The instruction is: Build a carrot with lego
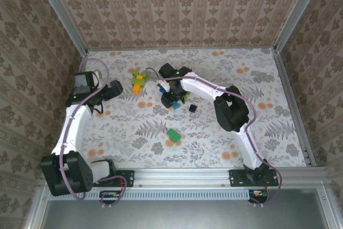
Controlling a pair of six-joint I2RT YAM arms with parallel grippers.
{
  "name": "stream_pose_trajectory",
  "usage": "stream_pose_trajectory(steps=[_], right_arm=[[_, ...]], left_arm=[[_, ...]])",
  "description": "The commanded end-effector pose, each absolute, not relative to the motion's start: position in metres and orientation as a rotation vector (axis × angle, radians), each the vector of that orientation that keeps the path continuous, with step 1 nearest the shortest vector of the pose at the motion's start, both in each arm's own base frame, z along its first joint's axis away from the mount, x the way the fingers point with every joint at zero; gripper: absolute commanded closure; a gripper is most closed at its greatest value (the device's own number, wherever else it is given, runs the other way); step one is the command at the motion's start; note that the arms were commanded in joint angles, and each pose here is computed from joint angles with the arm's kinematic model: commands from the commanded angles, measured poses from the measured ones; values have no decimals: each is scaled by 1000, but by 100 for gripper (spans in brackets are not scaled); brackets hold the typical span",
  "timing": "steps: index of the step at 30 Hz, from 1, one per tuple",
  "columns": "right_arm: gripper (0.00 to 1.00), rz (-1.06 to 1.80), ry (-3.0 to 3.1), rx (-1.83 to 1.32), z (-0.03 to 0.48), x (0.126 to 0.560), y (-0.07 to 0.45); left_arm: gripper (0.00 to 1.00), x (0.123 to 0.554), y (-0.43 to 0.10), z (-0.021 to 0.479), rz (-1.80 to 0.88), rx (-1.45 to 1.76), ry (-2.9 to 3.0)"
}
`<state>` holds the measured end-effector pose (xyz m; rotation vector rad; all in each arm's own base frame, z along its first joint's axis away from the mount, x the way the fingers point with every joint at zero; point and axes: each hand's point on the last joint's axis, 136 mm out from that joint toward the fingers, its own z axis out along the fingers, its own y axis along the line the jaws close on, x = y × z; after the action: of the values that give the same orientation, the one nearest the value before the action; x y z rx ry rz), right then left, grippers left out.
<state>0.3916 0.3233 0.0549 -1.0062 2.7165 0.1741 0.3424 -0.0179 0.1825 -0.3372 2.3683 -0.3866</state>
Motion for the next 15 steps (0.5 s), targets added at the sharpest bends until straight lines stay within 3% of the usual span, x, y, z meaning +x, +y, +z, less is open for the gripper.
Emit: stream_pose_trajectory(steps=[1,15], right_arm=[[37,170,2746,-1026,49,389,325],[42,124,2784,-1020,27,395,322]], left_arm=[[0,343,-21,184,-390,-305,2366],[0,343,-20,183,-388,-306,2368]])
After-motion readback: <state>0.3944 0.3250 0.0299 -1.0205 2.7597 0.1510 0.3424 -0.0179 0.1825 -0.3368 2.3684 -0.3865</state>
